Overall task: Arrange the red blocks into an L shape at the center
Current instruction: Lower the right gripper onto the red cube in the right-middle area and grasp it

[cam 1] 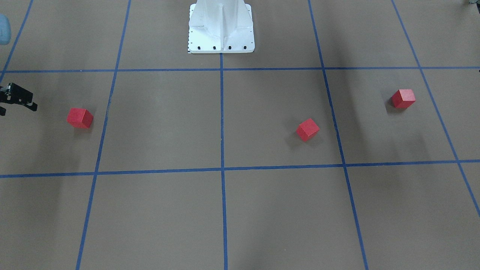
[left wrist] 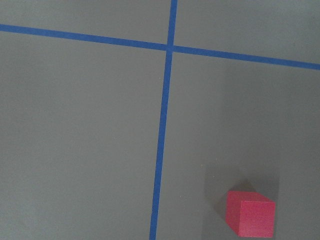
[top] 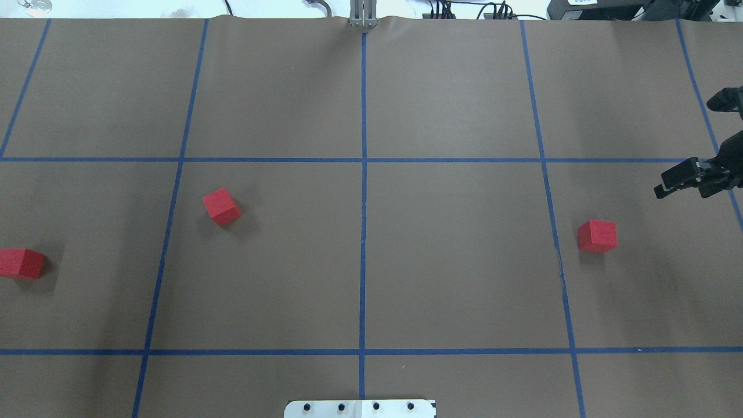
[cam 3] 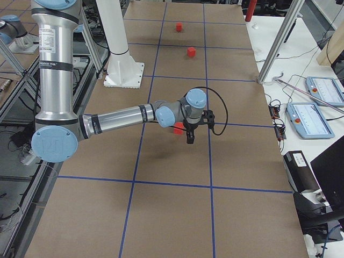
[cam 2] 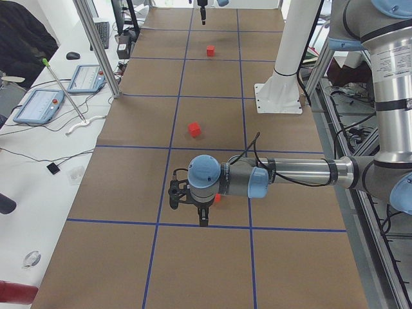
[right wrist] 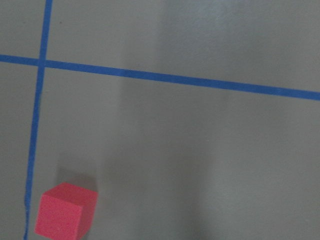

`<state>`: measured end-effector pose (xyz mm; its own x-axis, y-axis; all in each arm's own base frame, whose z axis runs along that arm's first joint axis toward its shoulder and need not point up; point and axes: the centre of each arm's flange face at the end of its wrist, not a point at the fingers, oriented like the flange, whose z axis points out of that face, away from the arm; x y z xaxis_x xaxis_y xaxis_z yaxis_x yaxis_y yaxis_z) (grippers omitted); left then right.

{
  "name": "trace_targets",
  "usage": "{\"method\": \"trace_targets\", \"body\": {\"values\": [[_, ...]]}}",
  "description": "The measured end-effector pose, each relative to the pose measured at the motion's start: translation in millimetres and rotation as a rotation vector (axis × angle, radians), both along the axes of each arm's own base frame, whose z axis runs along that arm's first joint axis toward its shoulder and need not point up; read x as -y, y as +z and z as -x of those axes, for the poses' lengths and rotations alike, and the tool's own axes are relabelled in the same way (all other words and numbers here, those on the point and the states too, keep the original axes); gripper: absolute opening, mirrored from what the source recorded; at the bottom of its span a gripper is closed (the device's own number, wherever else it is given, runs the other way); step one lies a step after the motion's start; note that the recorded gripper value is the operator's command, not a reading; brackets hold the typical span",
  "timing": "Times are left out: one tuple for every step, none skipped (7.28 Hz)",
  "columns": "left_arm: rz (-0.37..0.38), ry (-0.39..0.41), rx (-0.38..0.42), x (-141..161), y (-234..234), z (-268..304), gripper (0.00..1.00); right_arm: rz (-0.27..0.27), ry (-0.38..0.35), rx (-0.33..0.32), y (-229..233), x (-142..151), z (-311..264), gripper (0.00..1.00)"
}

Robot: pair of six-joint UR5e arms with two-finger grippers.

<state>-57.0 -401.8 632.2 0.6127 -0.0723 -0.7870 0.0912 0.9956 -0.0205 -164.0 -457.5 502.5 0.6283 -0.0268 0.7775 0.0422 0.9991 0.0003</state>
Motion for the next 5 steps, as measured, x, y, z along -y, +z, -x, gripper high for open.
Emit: {"method": "trace_targets", "body": {"values": [[0.000,0.000,0.000,0.1,-0.2,0.0,1.00,0.020,0.031,-0.005,-10.5,-11.8,34.4,0.98],[0.001,0.000,0.000,0.0,0.5,0.0,1.00,0.032,0.060,-0.004,-17.1,-22.9,63.0,0.98],[0.004,0.000,0.000,-0.2,2.2,0.0,1.00,0.044,0.078,-0.001,-19.9,-30.7,80.5,0.98],[0.004,0.000,0.000,-0.1,2.5,0.0,1.00,0.061,0.094,-0.006,-19.7,-34.9,92.5,0.98],[0.003,0.000,0.000,0.5,1.7,0.0,1.00,0.072,0.109,-0.019,-16.5,-35.9,100.8,0.96]]}}
